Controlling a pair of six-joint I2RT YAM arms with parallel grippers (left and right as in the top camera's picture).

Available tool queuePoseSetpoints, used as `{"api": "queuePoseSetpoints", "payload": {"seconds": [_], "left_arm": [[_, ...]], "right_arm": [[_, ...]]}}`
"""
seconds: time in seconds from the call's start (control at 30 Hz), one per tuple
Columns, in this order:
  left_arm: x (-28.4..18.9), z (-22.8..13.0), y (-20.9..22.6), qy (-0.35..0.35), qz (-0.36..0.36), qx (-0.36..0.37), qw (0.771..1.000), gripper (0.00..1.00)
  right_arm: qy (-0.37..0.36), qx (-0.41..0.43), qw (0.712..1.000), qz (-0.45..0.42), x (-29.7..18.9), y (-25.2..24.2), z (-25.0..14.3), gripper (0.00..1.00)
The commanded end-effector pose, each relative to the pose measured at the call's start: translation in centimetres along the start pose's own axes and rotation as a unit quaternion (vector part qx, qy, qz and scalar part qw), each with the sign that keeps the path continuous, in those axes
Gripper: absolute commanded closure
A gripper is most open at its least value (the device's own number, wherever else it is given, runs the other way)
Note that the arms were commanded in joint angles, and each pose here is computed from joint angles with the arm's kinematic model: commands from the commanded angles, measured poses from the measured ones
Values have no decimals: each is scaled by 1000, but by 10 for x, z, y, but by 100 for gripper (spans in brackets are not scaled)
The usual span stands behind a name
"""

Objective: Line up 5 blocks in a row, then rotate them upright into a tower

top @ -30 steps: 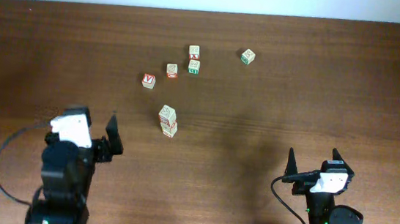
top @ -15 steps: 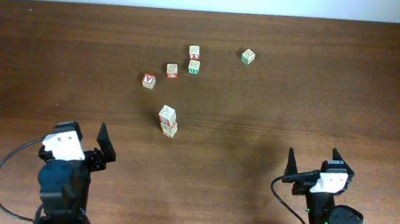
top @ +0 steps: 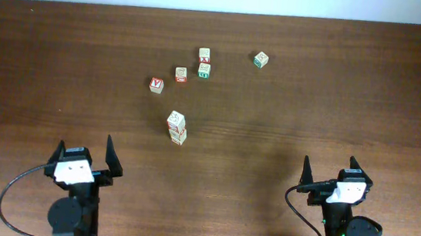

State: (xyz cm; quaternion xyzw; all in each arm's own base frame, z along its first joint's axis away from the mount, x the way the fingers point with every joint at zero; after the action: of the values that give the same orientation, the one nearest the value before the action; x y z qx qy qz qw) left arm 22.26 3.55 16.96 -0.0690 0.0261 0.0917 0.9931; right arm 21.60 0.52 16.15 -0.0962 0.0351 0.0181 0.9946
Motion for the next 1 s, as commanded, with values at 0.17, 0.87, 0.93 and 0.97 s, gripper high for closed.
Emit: {"api": "queuePoseSetpoints", "payload": {"seconds": [0.17,0.87,0.93,0.97], "left_arm": [[-8,-8,-1,0,-11,76,997,1],[-9,-11,-1,6,-11,76,997,1],[-9,-11,-1,6,-11,76,997,1],[-9,-11,-1,6,-11,76,997,1]], "right_arm": [[3,1,1000,-9,0,-2,-3,1],[3,1,1000,-9,0,-2,-3,1],[3,1,1000,-9,0,-2,-3,1],[3,1,1000,-9,0,-2,-3,1]]}}
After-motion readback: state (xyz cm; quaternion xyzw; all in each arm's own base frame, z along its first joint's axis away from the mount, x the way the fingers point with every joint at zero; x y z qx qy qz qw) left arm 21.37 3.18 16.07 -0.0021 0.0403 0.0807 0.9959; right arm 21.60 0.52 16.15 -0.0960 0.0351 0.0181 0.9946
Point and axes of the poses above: each gripper's point midway between its finger pads, its own x axis out along the fingers, its own y axis along the line the jaws close on, z = x × y, the point moved 3 cm from there along -x, back along the fingers, and after that the axes turned 8 degrees about -x, right-handed, at the moved point
